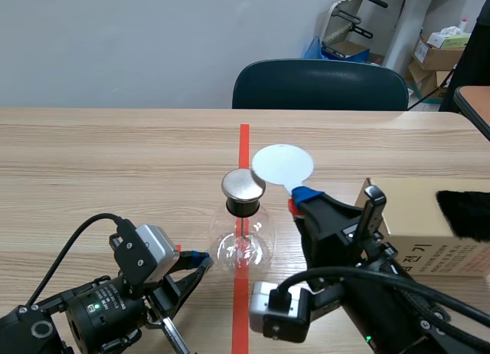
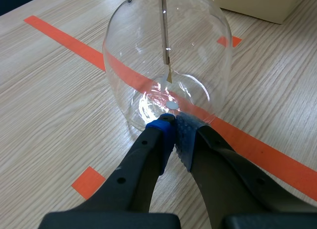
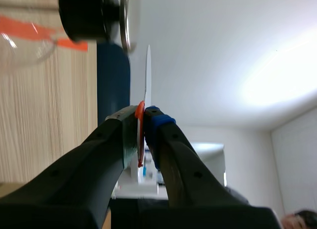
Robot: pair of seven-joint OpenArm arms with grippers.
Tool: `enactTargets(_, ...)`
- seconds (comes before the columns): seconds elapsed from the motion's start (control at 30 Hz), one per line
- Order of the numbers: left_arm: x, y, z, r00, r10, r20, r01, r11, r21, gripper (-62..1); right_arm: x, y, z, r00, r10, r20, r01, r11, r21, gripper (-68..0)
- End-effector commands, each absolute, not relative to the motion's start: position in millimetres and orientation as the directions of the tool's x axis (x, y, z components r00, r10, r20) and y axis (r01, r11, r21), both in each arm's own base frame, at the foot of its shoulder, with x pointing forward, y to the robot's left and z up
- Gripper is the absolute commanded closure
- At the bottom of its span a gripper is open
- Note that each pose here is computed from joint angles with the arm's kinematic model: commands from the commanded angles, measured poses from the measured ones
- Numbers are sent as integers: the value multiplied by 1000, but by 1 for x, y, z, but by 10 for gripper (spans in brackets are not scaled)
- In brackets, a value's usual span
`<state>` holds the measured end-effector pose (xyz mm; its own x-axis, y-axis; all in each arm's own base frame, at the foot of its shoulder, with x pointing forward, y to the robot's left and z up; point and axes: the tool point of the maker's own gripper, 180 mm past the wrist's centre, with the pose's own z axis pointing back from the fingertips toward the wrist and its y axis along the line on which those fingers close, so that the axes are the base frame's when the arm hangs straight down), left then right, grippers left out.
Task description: Do the electroscope experiment
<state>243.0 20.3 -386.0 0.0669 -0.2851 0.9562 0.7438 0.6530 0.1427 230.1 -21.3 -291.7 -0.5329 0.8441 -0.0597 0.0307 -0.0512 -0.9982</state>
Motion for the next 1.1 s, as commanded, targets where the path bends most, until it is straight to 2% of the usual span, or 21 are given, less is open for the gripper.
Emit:
enactTargets(0.0, 246, 14, -376, 46, -251, 967, 741, 658, 136, -26, 229, -18, -282, -555, 828, -79, 67, -50, -996, -8)
enactTargets(0.17, 246, 14, -376, 46, -251, 967, 741, 658, 136, -26, 218, -4, -283, -636, 768, -81, 67, -50, -996, -8)
enactTargets(0.4, 246, 14, -376, 46, -251, 967, 741, 658, 136, -26, 211, 5, -284, -682, 727, -82, 67, -50, -996, -8)
enactTargets(0.93, 246, 14, -376, 46, -251, 967, 741, 658, 136, -26, 211, 5, -284, -683, 726, -82, 67, -50, -996, -8)
enactTargets(1.07, 246, 14, -376, 46, -251, 967, 741, 658, 136, -26, 218, -3, -283, -639, 765, -81, 67, -50, -997, -8)
